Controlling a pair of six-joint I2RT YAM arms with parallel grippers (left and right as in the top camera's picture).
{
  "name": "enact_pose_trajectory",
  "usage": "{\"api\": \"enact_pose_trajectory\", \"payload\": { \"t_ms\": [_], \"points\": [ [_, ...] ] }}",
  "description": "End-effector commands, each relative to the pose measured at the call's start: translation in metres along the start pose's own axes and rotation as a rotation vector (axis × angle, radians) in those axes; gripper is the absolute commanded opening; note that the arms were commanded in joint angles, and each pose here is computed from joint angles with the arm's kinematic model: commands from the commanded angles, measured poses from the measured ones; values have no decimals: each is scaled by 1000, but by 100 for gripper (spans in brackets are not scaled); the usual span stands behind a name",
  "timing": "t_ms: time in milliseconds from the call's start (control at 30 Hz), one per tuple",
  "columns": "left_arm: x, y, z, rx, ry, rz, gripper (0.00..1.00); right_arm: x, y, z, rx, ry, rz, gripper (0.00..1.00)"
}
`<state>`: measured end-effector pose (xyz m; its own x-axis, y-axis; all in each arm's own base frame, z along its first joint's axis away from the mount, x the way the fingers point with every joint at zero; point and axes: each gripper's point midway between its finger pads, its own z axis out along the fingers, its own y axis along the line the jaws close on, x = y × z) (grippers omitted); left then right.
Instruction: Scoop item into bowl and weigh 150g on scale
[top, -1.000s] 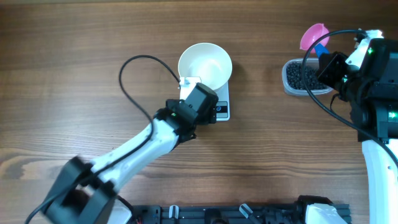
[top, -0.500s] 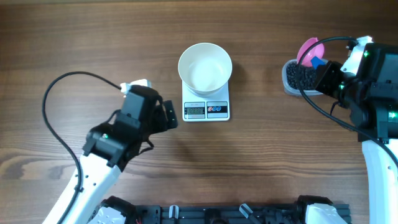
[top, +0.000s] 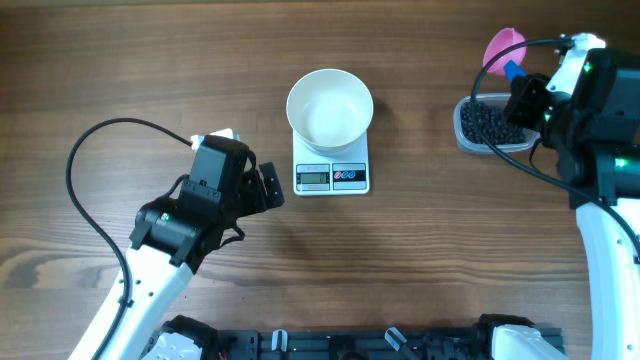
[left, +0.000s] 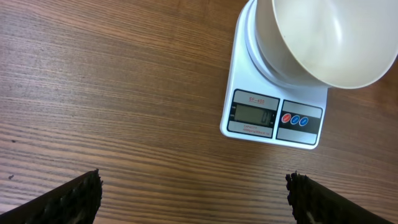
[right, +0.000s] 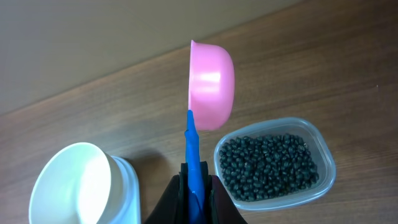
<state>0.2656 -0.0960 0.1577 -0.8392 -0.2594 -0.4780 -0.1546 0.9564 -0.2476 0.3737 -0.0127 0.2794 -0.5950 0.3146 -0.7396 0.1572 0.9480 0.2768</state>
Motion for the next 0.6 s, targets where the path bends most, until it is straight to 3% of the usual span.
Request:
{"api": "enact_pose_trajectory", "payload": {
  "t_ms": [0, 367, 567],
  "points": [
    [2, 0, 2, 5, 10, -7, 100, 3, -6, 9, 29, 29, -34, 4],
    [2, 0, 2, 5, 10, -6, 100, -3, -11, 10, 57, 9, -144, 4],
    [2, 0, 2, 5, 10, -7, 100, -22, -22, 9, 135, -77, -82, 4]
  ]
}}
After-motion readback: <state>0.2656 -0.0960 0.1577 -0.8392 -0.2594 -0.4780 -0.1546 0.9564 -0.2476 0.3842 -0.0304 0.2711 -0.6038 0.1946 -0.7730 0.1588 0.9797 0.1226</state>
